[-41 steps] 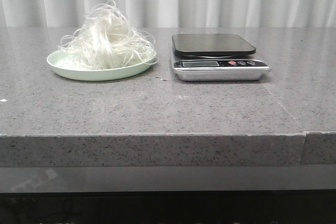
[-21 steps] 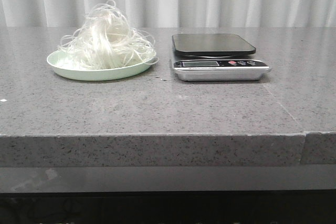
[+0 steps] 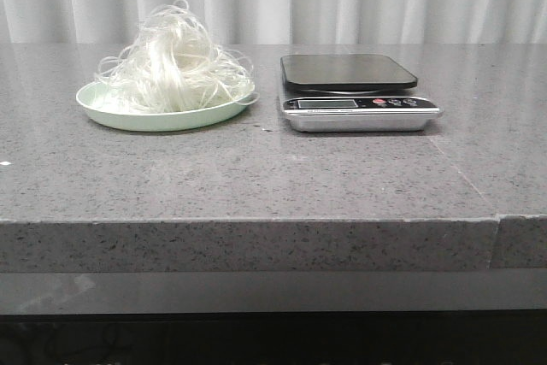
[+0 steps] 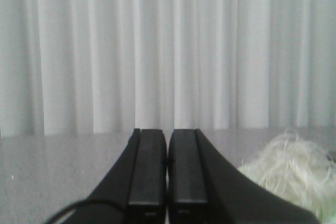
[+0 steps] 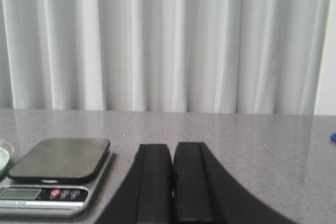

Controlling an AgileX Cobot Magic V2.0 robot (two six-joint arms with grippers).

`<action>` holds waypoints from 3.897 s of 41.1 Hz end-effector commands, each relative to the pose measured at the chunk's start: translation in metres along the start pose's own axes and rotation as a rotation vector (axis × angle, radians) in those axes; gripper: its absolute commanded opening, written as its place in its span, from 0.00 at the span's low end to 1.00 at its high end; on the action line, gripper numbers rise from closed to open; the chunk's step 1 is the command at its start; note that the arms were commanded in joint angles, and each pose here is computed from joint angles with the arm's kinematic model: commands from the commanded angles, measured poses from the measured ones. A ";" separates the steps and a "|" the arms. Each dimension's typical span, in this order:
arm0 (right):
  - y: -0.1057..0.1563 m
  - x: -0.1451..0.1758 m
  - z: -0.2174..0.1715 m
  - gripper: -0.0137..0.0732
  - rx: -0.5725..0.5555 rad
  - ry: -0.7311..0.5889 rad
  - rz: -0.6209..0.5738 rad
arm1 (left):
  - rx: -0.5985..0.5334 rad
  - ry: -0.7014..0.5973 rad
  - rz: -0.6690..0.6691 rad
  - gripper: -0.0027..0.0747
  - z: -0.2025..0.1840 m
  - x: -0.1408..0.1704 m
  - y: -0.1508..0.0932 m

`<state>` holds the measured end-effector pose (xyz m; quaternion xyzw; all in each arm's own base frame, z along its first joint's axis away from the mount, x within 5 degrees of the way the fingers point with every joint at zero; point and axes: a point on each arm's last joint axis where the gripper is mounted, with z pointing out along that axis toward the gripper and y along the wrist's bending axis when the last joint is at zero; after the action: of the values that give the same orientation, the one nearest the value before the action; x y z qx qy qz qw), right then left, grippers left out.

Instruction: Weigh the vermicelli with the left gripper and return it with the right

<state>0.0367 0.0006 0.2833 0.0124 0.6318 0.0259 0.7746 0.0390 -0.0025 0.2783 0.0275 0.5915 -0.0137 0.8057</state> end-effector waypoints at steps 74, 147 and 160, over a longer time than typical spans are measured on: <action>0.000 -0.026 0.136 0.74 0.037 0.638 -0.017 | 0.025 0.566 -0.031 0.72 0.130 -0.047 -0.001; 0.000 -0.026 0.136 0.74 0.037 0.638 -0.017 | 0.397 0.853 -0.014 0.22 0.303 0.065 -0.141; 0.000 -0.026 0.136 0.74 0.037 0.638 -0.017 | 0.406 0.675 -0.047 0.22 0.304 -0.001 -0.135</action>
<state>0.1613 0.0024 0.3204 0.0140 0.8676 0.0168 0.4967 0.3305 -0.1551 0.3094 0.1876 0.8666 -0.1109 0.4490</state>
